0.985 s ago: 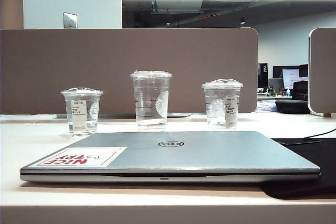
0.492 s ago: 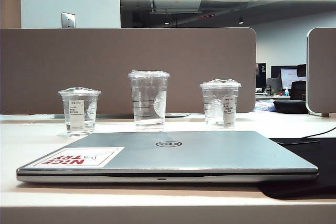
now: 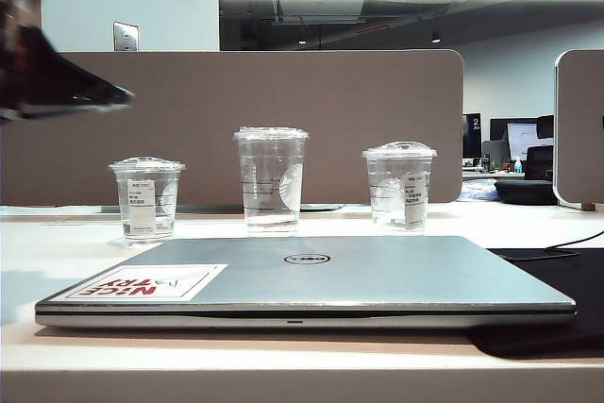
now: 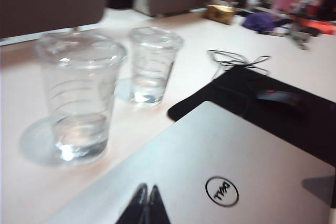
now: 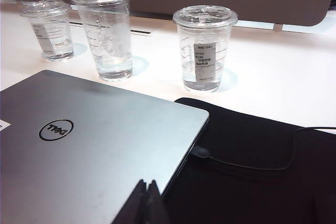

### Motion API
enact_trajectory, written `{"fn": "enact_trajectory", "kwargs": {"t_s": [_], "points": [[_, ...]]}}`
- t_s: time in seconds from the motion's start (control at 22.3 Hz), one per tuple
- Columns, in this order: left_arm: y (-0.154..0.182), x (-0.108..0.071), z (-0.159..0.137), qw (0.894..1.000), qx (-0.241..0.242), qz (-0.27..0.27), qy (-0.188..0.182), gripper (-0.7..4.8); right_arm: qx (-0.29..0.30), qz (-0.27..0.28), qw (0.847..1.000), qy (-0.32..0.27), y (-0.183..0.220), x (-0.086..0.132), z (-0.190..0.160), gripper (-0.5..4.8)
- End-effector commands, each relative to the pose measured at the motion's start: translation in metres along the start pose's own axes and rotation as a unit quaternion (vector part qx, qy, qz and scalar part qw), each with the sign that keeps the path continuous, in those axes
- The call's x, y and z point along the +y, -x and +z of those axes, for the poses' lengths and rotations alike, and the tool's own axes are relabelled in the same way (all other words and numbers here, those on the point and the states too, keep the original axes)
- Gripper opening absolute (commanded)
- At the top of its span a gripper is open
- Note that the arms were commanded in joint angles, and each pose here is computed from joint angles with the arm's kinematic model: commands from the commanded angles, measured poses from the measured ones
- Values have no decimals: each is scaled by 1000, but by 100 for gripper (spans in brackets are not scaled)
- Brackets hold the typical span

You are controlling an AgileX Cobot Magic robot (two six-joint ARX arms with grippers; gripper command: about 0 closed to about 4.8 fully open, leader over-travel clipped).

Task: Pick up the coffee cup on the middle and place it on the left side of the laptop.

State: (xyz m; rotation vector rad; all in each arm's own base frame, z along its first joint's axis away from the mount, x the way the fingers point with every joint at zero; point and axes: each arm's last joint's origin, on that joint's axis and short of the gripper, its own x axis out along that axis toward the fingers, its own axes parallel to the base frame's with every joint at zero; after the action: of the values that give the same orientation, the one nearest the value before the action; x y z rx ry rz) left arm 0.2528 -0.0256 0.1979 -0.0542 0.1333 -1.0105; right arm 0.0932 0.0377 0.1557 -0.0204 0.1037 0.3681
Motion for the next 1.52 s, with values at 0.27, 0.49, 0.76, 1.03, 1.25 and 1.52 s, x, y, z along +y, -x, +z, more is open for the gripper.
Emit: {"fn": "enact_trajectory", "kwargs": {"t_s": [0.27, 0.49, 0.76, 1.03, 1.25, 1.52], "points": [[-87, 49, -26, 995, 32, -85, -44, 254, -3, 0, 1000, -1, -1, 0, 0, -5], [-121, 54, -43, 995, 64, -13, -82, 479, 19, 1, 1000, 0, -3, 0, -4, -5], [-139, 71, -48, 994, 67, 28, -87, 479, 28, 1, 1000, 0, -4, 0, -5, -5], [-157, 87, -50, 996, 57, 17, -72, 479, 28, 1, 1000, 0, -4, 0, -5, -5], [-169, 98, -51, 996, 50, 17, -67, 479, 28, 1, 1000, 0, -4, 0, -5, -5], [-174, 97, -50, 996, 35, 5, -80, 479, 28, 1, 1000, 0, -4, 0, -5, -5]]}}
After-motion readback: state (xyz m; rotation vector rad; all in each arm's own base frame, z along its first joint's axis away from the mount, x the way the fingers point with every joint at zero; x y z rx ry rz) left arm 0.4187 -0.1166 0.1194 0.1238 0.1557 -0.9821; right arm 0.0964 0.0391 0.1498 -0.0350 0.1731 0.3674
